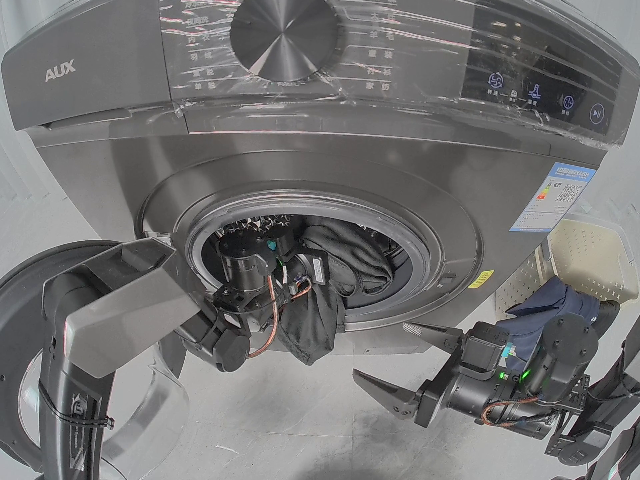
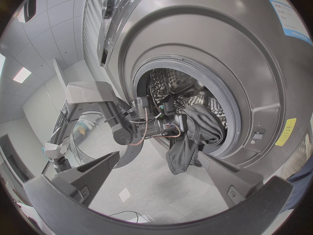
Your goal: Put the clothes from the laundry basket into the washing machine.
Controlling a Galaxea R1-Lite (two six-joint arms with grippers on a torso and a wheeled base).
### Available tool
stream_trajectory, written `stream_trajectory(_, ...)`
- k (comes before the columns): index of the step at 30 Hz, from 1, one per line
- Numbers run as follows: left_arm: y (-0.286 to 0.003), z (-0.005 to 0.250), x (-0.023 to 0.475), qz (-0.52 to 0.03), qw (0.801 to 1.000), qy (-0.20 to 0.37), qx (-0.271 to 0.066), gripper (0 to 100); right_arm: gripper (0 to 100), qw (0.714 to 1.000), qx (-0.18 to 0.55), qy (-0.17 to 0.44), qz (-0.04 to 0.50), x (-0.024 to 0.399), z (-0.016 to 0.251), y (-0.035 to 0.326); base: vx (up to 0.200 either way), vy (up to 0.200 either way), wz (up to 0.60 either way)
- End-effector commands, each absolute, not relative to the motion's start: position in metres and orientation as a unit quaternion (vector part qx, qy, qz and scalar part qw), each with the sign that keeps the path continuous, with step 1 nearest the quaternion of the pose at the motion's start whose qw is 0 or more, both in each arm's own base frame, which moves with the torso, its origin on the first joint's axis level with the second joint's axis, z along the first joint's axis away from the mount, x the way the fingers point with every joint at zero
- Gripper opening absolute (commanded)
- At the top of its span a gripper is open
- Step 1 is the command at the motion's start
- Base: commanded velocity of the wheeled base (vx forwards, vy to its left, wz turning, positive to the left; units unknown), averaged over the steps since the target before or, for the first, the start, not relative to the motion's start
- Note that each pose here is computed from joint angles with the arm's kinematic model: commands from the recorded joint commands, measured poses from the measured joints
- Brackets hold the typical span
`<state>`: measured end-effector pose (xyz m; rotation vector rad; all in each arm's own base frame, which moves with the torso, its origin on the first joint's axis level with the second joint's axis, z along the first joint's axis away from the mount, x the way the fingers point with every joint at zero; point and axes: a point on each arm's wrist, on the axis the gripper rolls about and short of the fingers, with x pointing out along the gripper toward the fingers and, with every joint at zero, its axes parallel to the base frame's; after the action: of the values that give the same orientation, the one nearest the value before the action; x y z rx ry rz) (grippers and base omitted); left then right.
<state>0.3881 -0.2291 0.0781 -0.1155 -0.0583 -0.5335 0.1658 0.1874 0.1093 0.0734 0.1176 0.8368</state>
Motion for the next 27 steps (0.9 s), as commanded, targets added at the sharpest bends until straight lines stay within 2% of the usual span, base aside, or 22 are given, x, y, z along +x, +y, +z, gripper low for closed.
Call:
stream_trajectory(1,-0.238,0.079,0.408,-0.255,0.964,-0.031,-0.064,0,100,0.911,0.036,0.057,0.407,0.166,0.109,0.188,0.000,0.000,0.00)
stream_trajectory(8,-0.237,0.094,0.437,-0.217,0.972,-0.054,-0.071,0,100,0.911,0.036,0.057,0.407,0.166,0.109,0.188,0.000,0.000,0.00)
stream_trajectory(21,-0.238,0.101,0.441,-0.205,0.974,-0.058,-0.073,0,100,0.911,0.035,0.056,0.407,0.166,0.109,0.188,0.000,0.000,0.00)
stream_trajectory(22,-0.237,0.101,0.440,-0.202,0.975,-0.057,-0.073,100,100,0.911,0.035,0.055,0.407,0.166,0.110,0.189,0.000,0.000,0.00)
stream_trajectory(27,-0.240,0.103,0.433,-0.207,0.973,-0.038,-0.093,100,100,0.911,0.035,0.055,0.407,0.167,0.110,0.189,0.000,0.000,0.00)
